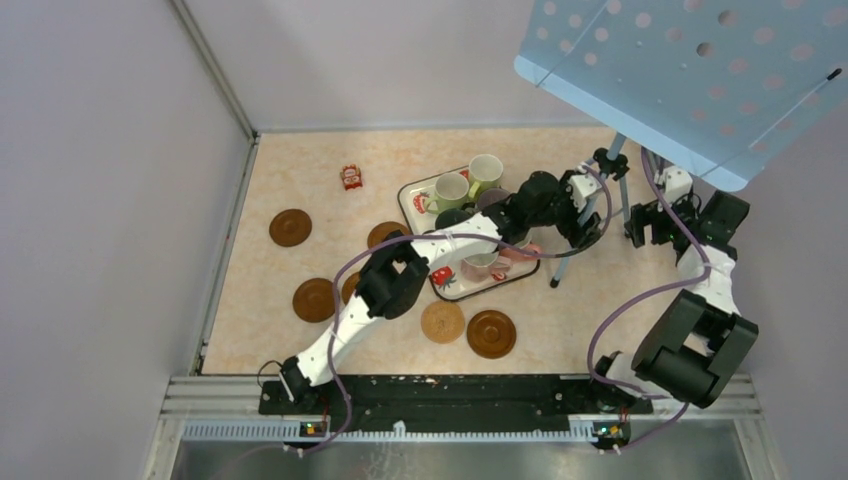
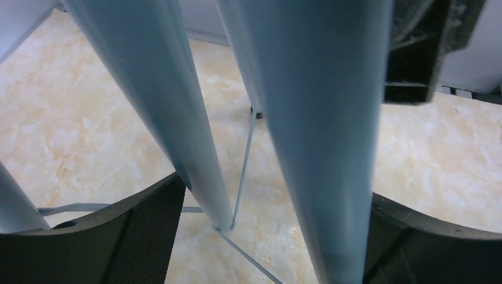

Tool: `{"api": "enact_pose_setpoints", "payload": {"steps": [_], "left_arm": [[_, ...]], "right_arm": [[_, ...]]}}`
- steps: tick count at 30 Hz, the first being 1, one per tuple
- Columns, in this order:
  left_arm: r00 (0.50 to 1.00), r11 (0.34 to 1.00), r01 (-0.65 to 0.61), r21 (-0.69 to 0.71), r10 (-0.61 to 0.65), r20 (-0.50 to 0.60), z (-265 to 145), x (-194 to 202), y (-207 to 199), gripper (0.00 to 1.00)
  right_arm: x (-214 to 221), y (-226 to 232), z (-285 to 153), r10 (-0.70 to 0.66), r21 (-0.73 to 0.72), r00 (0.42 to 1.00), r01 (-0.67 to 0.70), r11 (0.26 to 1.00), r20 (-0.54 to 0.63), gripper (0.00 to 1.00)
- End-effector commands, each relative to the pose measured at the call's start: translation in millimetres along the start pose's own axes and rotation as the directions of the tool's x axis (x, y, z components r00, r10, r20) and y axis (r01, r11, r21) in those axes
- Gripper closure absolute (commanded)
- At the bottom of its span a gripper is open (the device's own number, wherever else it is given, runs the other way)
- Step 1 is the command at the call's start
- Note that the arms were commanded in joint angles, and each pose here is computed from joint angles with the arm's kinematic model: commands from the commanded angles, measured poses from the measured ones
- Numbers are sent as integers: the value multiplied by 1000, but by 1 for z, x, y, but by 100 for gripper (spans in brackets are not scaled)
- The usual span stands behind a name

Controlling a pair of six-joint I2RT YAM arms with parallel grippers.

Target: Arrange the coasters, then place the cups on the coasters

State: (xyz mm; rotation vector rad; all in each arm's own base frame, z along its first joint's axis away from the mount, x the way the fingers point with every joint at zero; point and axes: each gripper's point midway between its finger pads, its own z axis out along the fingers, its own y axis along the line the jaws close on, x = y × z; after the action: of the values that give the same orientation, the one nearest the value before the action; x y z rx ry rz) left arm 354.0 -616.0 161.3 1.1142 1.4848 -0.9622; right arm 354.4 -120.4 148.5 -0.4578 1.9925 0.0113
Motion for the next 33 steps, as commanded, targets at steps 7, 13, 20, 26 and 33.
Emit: {"api": "enact_pose_setpoints", "payload": {"steps": [7,13,20,26,33], "left_arm": [[993,998,-40,-55,46,105,-2,-40,18,1],[988,998,-22,-50,29,150,-27,-69,7,1],[980,999,-34,-24,38,193,-60,-101,-9,1],[982,999,-13,-29,19,187,-81,-111,-12,1],[980,994,103,-46,-93,176,-113,-120,-3,1]], "right_arm": [[-21,13,-27,-21,-22,999,22,1000,28,20],[-33,30,-41,29,-40,998,-27,999,62,19],[-31,57,-53,119,-108,992,-115,987,33,19],[-31,90,-58,186,-183,982,-184,966,-4,18],[-51,128,-62,210,-249,978,-203,947,1,16]]}}
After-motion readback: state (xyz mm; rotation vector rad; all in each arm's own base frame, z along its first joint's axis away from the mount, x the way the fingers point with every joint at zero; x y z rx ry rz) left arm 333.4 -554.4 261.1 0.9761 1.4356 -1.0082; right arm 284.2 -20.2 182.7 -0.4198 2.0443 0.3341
